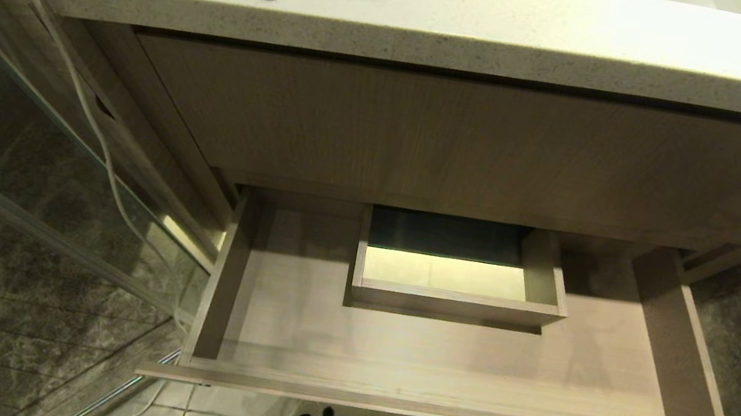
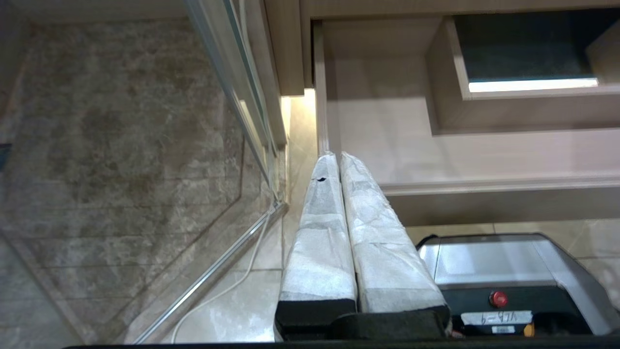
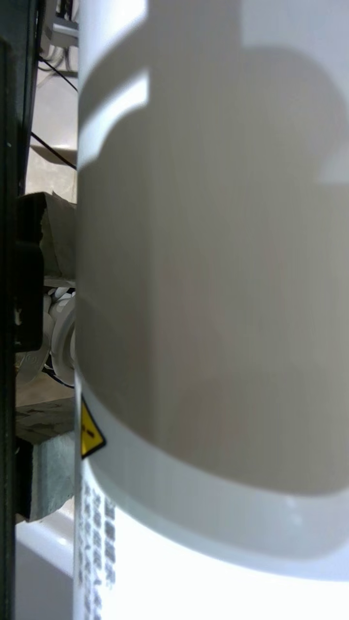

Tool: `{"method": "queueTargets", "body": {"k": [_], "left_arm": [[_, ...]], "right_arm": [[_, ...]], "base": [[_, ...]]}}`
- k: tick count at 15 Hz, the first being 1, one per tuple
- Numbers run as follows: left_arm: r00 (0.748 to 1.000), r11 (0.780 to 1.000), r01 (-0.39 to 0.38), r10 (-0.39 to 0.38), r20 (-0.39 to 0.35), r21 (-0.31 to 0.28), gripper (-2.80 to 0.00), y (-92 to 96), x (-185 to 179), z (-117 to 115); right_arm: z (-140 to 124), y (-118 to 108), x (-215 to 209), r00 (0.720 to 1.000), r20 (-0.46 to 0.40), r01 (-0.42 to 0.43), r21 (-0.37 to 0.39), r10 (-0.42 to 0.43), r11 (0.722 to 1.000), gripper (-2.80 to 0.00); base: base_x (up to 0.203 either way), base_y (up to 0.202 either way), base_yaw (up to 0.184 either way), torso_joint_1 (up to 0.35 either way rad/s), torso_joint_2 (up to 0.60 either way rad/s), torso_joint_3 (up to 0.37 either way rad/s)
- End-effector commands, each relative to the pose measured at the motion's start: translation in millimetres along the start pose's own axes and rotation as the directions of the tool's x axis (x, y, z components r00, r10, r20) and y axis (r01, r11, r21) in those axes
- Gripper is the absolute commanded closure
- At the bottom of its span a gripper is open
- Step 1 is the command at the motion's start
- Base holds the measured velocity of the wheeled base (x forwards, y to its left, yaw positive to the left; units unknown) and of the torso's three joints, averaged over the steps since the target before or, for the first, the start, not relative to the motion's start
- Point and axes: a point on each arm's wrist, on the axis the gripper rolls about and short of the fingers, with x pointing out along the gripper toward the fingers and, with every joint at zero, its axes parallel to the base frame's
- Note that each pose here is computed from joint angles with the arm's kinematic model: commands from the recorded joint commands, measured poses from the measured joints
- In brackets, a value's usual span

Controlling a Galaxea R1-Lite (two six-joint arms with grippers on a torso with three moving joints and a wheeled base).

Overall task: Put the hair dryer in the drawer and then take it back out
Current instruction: Put it into the drawer

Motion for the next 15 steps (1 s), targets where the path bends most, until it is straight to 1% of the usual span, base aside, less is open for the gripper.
{"method": "queueTargets", "body": {"k": [1, 6, 8, 15], "left_arm": [[1.000, 1.000, 0.000, 0.000, -0.002, -0.001, 0.00, 0.0, 0.1, -0.5], [1.000, 1.000, 0.000, 0.000, -0.001, -0.001, 0.00, 0.0, 0.0, -0.1], [1.000, 1.000, 0.000, 0.000, -0.001, 0.000, 0.00, 0.0, 0.0, -0.1], [1.000, 1.000, 0.000, 0.000, -0.001, -0.001, 0.00, 0.0, 0.0, -0.1]], "right_arm": [[-1.9, 2.8, -2.2, 1.000, 0.004, -0.001, -0.004, 0.001, 1.000, 0.00], [-4.6, 5.7, -3.4, 1.000, 0.005, -0.001, -0.002, 0.001, 1.000, 0.00], [-5.4, 7.7, -3.9, 1.000, 0.017, 0.001, 0.008, -0.001, 1.000, 0.00], [-6.0, 10.2, -4.5, 1.000, 0.031, 0.001, 0.013, -0.001, 1.000, 0.00]], "base": [[0.000, 0.000, 0.000, -0.317, 0.52, 0.189], [0.000, 0.000, 0.000, -0.327, 0.46, 0.144], [0.000, 0.000, 0.000, -0.226, 0.39, 0.181], [0.000, 0.000, 0.000, -0.062, 0.36, 0.303]]}}
